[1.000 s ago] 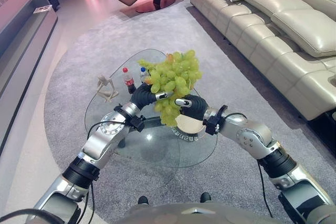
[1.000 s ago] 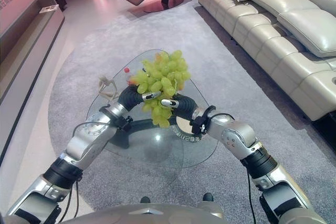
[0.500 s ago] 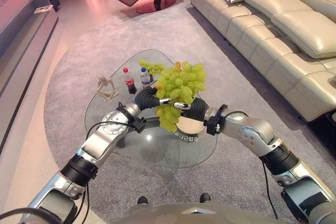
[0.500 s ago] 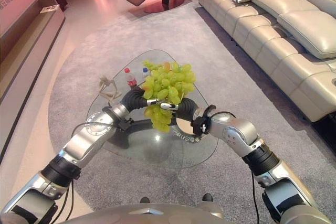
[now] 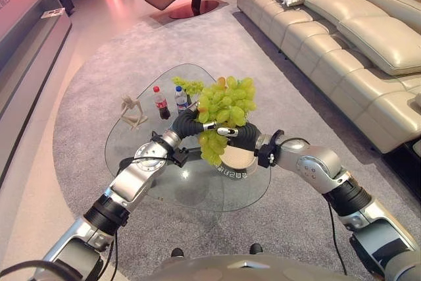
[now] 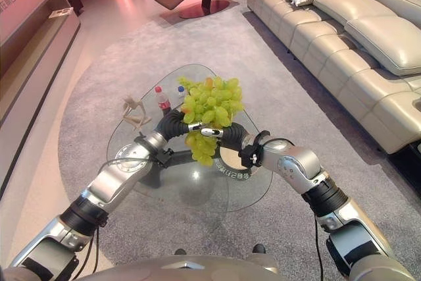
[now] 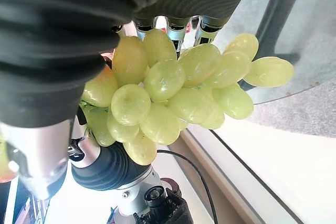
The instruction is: Pick up fruits into the plate
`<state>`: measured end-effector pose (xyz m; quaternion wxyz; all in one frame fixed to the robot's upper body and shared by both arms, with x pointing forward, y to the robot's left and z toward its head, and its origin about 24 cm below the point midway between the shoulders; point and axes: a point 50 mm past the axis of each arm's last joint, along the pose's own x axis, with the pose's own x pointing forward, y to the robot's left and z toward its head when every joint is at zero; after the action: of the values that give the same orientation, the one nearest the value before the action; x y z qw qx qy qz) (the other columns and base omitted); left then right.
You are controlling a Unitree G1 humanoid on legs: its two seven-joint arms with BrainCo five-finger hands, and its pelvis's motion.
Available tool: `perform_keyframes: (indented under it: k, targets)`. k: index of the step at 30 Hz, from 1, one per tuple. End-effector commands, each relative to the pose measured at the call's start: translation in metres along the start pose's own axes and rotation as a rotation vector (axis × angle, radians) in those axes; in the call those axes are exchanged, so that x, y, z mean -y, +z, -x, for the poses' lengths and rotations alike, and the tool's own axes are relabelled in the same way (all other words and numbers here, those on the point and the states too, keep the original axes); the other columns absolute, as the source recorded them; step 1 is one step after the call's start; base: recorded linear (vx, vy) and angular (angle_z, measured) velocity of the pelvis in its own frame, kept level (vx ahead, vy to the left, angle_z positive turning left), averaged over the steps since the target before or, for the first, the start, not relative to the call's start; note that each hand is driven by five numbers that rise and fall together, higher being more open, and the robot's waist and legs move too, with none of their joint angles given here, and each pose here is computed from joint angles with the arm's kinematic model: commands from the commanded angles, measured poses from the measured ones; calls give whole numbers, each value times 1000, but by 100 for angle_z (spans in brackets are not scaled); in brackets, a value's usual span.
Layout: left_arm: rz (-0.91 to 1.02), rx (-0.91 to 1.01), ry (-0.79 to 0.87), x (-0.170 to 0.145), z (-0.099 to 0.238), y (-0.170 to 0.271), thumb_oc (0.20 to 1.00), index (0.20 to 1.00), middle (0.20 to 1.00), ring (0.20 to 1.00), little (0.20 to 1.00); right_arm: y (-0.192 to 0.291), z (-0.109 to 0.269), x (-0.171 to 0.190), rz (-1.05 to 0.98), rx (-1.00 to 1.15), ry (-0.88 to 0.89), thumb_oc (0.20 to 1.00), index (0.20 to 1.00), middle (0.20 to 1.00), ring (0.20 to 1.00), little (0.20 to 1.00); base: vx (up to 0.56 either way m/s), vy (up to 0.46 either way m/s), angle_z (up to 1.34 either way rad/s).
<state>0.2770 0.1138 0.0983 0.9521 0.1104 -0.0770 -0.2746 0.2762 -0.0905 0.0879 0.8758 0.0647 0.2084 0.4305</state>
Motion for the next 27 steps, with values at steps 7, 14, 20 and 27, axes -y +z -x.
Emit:
perform_keyframes:
  k: [7,14,20,27]
  targets:
    - [-127,336,-57,4,-54,90,200,200,200,200,200,15,-38,-97,27,21,500,278,278,278,278,278,0,0,0]
    - [-159,318,-89,13,-59,89,200,200,200,200,200,17,-42,-104,42,17,517,200,200,200,200,200,0,0,0]
    - [-205,314,-108,11,-61,92,200,200,200,200,200,14,-43,-104,24,-5,512,200,200,200,200,200,1,0,-1]
    - [-202,300,-117,11,-62,92,200,200,200,200,200,16,-44,-103,22,19,512,200,200,200,200,200,0,0,0]
